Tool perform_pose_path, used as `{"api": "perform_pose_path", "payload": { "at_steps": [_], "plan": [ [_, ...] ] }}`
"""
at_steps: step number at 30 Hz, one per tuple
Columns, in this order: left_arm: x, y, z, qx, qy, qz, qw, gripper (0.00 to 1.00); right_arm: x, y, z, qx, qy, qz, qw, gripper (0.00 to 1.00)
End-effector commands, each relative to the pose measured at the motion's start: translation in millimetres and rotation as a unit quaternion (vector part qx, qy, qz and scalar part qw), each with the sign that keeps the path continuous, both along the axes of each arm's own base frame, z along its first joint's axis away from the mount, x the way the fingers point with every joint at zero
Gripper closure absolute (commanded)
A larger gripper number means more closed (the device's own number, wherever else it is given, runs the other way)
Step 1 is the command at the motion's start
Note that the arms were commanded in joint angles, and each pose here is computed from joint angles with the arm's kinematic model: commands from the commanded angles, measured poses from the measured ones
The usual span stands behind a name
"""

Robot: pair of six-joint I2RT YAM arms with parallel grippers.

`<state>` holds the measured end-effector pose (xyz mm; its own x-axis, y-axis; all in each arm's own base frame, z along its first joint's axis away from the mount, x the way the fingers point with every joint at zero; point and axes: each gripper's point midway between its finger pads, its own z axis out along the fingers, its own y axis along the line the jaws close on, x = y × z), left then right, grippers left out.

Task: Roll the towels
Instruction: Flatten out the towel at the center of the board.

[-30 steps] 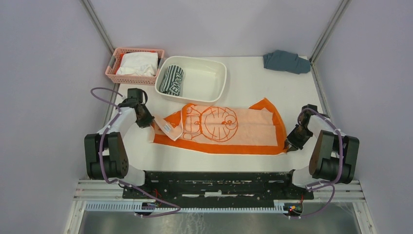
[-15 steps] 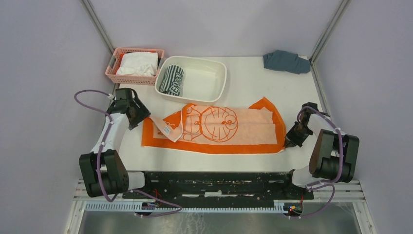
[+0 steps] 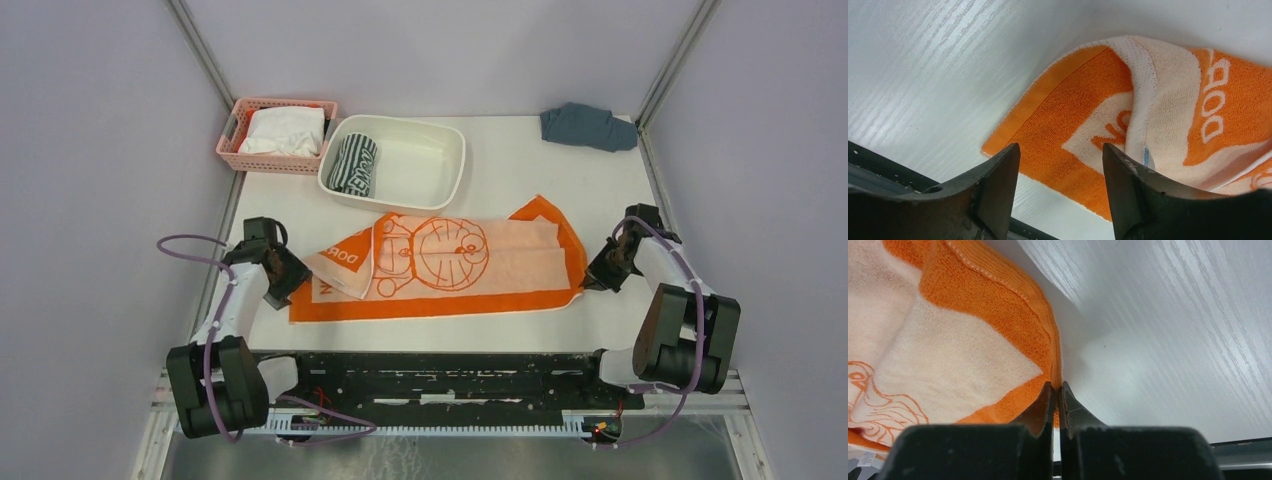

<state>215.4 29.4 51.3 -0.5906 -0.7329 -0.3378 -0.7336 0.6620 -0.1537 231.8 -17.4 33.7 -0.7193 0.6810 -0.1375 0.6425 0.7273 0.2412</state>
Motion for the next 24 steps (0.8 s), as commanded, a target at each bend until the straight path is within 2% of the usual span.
{"api": "perform_pose_path", "payload": {
  "at_steps": [1,6,10,18,20,24],
  "plan": [
    [8,-3,0,-0.021,0.000,0.024,0.999,0.34,15,-1,9,-0.006,-0.047,0.006,0.999,0.98],
    [10,-16,-32,-0.060,0.037,0.013,0.997,0.45,21,2,10,0.003,-0.061,0.003,0.998,0.98],
    [30,-15,-41,-0.060,0.043,0.005,0.997,0.47,23,-2,10,-0.003,-0.059,-0.007,0.998,0.98],
    [108,-11,-18,-0.054,0.010,-0.032,0.998,0.37,32,-13,10,-0.006,-0.059,-0.042,0.997,0.96],
    [112,-7,-6,-0.043,0.003,-0.033,0.999,0.36,35,-12,13,-0.003,-0.064,-0.042,0.997,0.96],
    [86,3,0,-0.011,0.024,-0.018,0.999,0.34,37,-11,14,0.000,-0.074,-0.040,0.996,0.96]
  ]
}}
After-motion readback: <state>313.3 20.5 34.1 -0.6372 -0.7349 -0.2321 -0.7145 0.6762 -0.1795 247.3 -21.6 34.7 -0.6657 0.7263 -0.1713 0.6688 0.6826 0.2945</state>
